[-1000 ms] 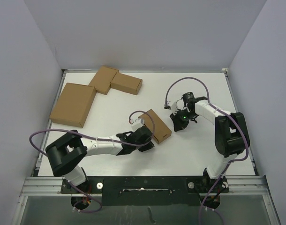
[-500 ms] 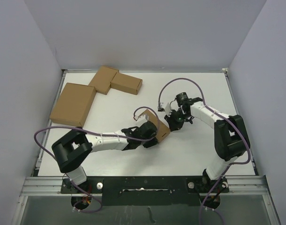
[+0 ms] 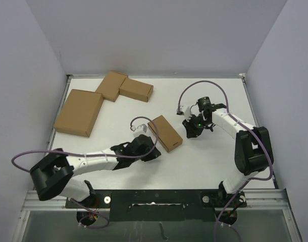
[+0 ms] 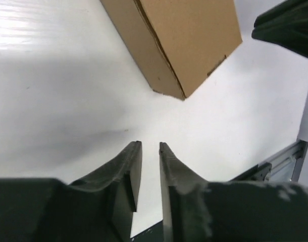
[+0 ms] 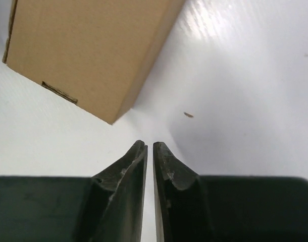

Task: Fold the paper box

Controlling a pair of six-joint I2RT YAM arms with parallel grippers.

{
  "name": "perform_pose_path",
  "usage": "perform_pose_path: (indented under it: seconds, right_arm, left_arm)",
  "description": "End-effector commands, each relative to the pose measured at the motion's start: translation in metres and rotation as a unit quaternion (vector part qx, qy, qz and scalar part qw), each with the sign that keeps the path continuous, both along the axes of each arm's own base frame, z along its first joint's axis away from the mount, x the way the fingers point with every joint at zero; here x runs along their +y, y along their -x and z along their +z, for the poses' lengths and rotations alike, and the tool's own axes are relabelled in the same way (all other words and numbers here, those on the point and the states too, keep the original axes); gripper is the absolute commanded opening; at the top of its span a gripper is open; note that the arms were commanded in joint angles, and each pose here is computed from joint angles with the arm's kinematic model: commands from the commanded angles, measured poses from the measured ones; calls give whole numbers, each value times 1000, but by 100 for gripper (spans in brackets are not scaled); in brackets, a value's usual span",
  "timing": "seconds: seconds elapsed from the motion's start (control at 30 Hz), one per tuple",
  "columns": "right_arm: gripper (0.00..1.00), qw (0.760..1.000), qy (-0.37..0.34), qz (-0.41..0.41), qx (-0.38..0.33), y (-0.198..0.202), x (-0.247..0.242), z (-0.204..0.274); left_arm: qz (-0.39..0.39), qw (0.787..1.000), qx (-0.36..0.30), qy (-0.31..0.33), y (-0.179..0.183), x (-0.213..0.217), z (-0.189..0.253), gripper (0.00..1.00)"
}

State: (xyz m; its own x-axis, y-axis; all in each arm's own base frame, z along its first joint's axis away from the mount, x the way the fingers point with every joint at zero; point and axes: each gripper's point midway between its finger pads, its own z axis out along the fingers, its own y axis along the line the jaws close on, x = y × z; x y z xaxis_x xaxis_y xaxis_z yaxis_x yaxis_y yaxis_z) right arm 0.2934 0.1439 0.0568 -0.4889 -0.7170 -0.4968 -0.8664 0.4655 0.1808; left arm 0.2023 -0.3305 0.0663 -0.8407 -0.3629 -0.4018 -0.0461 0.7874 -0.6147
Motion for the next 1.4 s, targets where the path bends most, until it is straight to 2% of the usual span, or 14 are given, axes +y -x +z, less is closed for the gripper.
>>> perform_pose_path:
  seconds: [0.0, 0.07, 0.17, 0.27, 0.33, 0.37, 0.53, 0.6, 0.7, 0.93, 1.17, 1.37]
  right_arm:
    - [15, 999, -37, -18, -30, -7, -3, 30]
    - [17, 998, -55, -23, -33, -7, -3, 37]
    - [26, 993, -108, -26, -39, -7, 2, 57]
    - [43, 984, -172, -21, -48, -4, 11, 82]
    - [52, 978, -201, -15, -62, -4, 16, 96]
    - [57, 975, -209, -13, -72, -5, 17, 101]
    - [87, 956, -245, -4, -161, -21, 23, 133]
    - [94, 946, -278, 6, -168, -23, 31, 149]
    - [93, 941, -321, 2, -102, -23, 43, 150]
    - [87, 940, -331, -75, 43, -25, 41, 87]
    - [82, 936, -311, -103, 126, -26, 46, 45]
    - [76, 933, -299, -113, 168, -25, 48, 26]
  left_arm:
    - [-39, 991, -113, 63, -7, 11, 52, 30]
    - [-55, 986, -140, 75, -7, 21, 59, 46]
    - [-85, 972, -184, 118, -7, 29, 70, 63]
    - [-96, 954, -240, 151, -11, 38, 84, 84]
    - [-88, 950, -263, 143, -18, 46, 86, 94]
    - [-83, 949, -270, 137, -22, 50, 86, 97]
    - [-62, 944, -295, 133, -39, 65, 93, 98]
    - [-59, 944, -295, 138, -42, 70, 92, 98]
    - [-55, 942, -293, 152, -45, 75, 89, 98]
    - [-50, 940, -283, 181, -45, 72, 81, 95]
    - [-50, 948, -262, 176, -50, 67, 68, 94]
    - [-43, 952, -251, 169, -51, 69, 59, 94]
